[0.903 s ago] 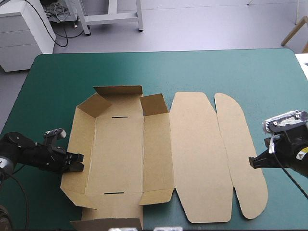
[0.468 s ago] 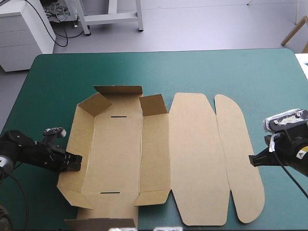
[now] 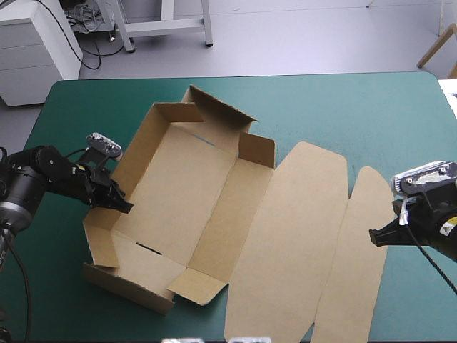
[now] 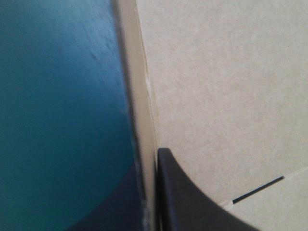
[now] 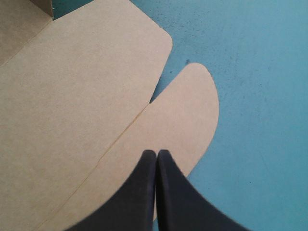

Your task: Fold the box

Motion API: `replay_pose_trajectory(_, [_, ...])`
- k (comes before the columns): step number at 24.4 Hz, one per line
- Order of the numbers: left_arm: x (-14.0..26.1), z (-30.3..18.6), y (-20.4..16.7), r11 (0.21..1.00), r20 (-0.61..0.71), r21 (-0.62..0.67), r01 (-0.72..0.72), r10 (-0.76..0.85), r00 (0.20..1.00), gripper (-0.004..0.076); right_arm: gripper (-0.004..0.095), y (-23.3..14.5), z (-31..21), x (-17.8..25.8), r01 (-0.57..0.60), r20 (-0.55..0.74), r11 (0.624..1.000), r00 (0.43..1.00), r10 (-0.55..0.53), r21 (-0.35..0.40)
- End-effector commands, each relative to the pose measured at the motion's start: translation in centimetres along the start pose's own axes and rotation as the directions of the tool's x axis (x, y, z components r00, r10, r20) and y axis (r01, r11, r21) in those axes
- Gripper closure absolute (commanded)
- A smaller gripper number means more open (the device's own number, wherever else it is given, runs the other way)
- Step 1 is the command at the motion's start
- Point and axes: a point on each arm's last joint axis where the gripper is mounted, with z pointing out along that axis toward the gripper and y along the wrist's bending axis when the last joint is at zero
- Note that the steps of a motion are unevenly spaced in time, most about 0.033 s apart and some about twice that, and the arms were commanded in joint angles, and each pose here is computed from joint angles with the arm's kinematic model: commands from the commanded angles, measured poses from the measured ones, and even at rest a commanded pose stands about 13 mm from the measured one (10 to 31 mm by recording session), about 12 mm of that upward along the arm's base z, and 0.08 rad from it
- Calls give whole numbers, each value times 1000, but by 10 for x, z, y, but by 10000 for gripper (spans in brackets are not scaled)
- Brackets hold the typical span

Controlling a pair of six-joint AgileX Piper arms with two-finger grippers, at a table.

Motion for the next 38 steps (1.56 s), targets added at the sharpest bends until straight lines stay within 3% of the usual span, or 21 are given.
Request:
replay_pose_trajectory(1, [-32,-29,-6,987,144,-118,-106,123,982,734,927,-3,-9,-11,-2,106,1000,994,-1,31])
replay_pose_trajectory(6, [-66,-37,-24,950,184,-176,-257,288,940,734,927,-2,-9,-13,-8,126,1000,992,5,27])
replay_pose_trajectory(10, [-89,-36,-42,854,173,-298,-427,488,855,734,927,-1,-9,-13,-13,129,1000,992,11,18])
replay_pose_trajectory(14, [-108,-27,-67,666,112,-433,-607,708,697,734,927,-2,-10,-14,-15,136,1000,991,12,18])
replay_pose_trajectory(18, [-122,-9,-101,464,72,-475,-748,867,493,734,927,-2,-10,-14,-13,136,1000,991,11,18])
replay_pose_trajectory(20, [-123,-5,-111,389,71,-492,-779,909,410,734,927,-2,-10,-14,-13,136,1000,991,10,18])
replay_pose_trajectory(29, [-128,-17,-125,249,84,-597,-763,965,249,734,927,-2,-10,-14,-11,136,1000,991,8,19])
replay_pose_trajectory(33, [-117,-13,-140,117,49,-656,-746,992,113,734,927,-2,-10,-14,-11,136,1000,991,8,19])
replay_pose_trajectory(38, [-96,4,-147,59,46,-674,-736,998,38,734,927,-2,-10,-14,-11,136,1000,991,8,19])
